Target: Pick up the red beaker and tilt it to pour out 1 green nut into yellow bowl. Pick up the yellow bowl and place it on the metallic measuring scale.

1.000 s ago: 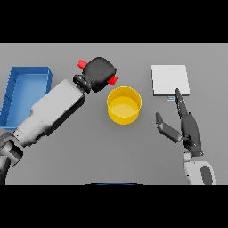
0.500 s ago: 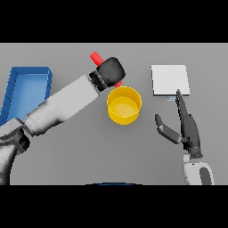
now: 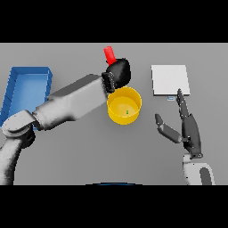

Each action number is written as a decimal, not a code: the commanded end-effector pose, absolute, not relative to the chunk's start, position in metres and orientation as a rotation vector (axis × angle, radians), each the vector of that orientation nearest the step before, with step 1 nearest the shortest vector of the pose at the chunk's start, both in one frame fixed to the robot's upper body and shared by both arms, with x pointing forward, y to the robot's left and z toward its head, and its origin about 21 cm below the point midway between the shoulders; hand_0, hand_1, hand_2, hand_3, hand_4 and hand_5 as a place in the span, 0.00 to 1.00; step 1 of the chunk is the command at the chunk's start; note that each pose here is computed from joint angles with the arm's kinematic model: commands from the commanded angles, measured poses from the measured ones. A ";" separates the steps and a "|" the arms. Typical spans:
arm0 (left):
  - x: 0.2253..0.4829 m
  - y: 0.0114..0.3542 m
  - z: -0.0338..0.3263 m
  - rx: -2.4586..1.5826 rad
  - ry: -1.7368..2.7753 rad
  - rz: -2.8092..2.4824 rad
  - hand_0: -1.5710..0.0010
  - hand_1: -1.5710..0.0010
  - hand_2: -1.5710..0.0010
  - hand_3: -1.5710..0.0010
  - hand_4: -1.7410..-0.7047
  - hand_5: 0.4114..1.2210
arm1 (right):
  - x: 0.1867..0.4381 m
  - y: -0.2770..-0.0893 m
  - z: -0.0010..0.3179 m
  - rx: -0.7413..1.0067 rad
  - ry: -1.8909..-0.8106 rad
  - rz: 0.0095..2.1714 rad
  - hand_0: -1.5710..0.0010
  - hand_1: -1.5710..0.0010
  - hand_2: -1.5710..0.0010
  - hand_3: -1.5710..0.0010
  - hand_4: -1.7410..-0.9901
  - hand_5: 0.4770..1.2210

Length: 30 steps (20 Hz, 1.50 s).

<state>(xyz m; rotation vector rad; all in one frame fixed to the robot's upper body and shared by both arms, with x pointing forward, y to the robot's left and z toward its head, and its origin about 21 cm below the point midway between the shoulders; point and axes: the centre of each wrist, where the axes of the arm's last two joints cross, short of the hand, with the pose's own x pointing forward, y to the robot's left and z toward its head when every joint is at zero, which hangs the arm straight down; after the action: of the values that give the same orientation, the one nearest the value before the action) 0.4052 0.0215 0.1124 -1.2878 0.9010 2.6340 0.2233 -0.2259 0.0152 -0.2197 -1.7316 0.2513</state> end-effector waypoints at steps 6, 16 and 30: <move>0.400 0.003 0.111 -1.285 0.756 2.522 0.00 0.00 0.00 0.00 0.02 1.00 | 0.225 -0.229 0.012 -0.253 -1.728 0.265 1.00 1.00 1.00 1.00 0.78 0.22; 0.433 0.008 0.218 -1.517 0.719 2.371 0.00 0.00 0.00 0.13 0.01 1.00 | 0.223 -0.222 0.010 -0.206 -1.754 0.269 1.00 1.00 1.00 1.00 0.78 0.24; 0.491 0.232 0.319 -2.376 2.766 2.129 0.00 0.00 0.00 0.06 0.00 1.00 | 0.234 -0.220 0.011 -0.134 -1.784 0.251 1.00 1.00 1.00 1.00 0.88 0.20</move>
<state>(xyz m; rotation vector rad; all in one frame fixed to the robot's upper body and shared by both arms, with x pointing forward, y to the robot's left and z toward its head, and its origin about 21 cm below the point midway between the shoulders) 0.4912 0.2331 0.3186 -2.3819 2.7661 2.1323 0.2343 -0.2197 0.0113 -0.1345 -1.7866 0.2512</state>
